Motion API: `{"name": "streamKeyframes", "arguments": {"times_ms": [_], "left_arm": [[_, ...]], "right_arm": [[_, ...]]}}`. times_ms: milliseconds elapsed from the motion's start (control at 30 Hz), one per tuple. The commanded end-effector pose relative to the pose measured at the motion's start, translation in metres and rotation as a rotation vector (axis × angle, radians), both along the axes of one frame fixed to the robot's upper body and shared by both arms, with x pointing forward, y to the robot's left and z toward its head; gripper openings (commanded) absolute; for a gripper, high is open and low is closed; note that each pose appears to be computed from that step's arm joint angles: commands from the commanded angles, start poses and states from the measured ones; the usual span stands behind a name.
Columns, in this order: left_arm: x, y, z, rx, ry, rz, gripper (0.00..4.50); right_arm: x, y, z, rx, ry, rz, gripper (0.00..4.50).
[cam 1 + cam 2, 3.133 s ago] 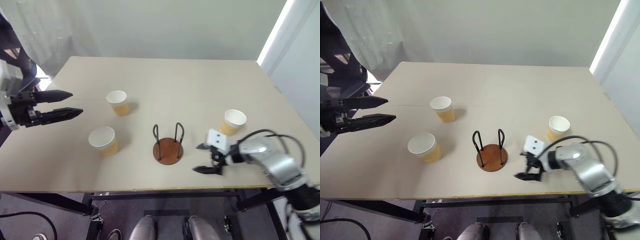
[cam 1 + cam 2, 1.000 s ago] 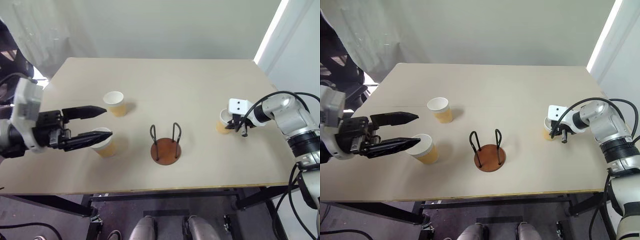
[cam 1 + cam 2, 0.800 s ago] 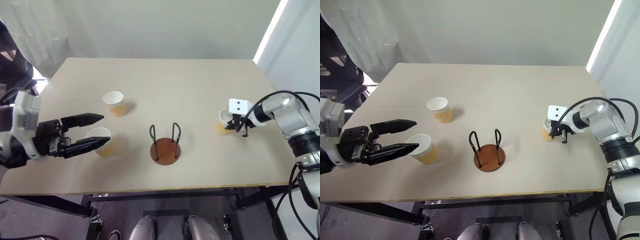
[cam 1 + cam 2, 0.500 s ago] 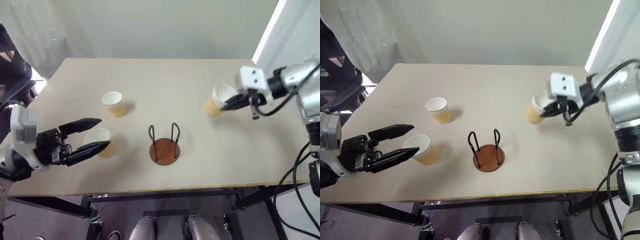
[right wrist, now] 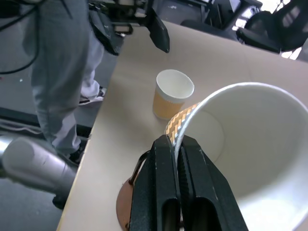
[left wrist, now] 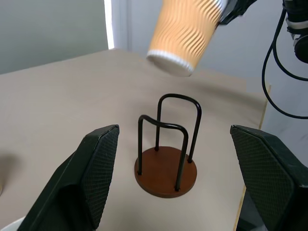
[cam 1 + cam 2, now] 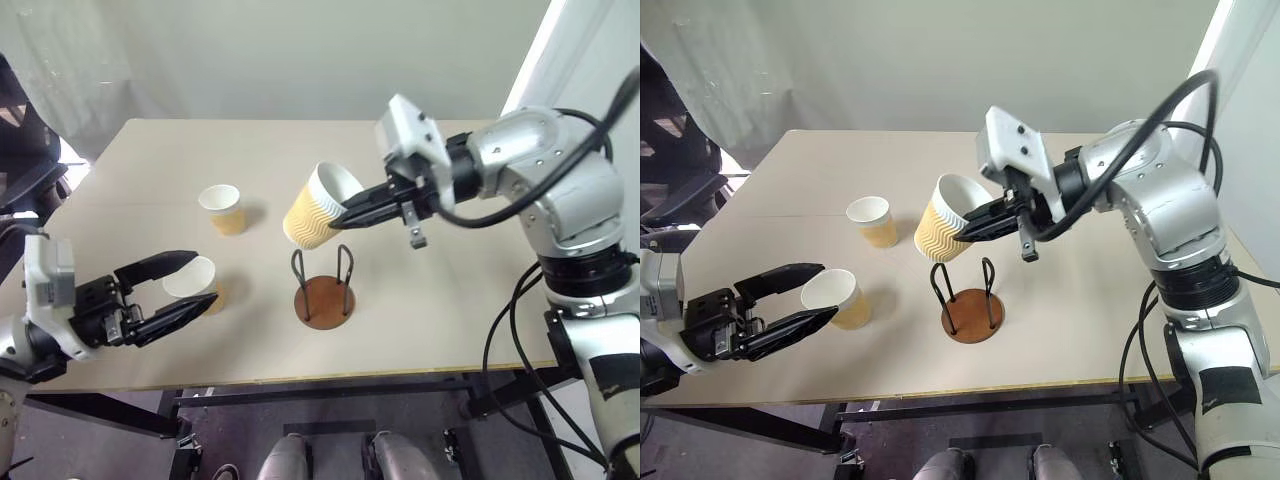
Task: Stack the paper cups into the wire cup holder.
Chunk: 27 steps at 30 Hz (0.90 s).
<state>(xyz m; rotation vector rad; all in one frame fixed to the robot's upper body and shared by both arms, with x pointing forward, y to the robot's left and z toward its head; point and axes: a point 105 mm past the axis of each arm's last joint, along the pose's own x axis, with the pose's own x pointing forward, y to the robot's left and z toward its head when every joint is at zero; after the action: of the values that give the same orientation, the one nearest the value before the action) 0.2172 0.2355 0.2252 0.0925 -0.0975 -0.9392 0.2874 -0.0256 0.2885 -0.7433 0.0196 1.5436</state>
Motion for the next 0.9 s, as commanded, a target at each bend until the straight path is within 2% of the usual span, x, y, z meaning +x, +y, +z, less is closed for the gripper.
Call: {"name": "streamKeyframes", "arguments": {"times_ms": [33, 267, 900], "left_arm": [[-0.002, -0.001, 0.004, 0.026, -0.032, 0.013, 3.96], [-0.005, 0.001, 0.004, 0.037, -0.017, 0.028, 3.96], [-0.004, 0.001, 0.004, 0.053, -0.004, 0.036, 3.96]], "right_arm": [[0.001, 0.003, -0.007, -0.031, -0.038, -0.008, 0.04], [-0.004, -0.001, -0.024, -0.103, -0.019, 0.012, 0.04], [-0.006, 0.000, -0.040, -0.152, -0.065, 0.042, 0.04]]}}
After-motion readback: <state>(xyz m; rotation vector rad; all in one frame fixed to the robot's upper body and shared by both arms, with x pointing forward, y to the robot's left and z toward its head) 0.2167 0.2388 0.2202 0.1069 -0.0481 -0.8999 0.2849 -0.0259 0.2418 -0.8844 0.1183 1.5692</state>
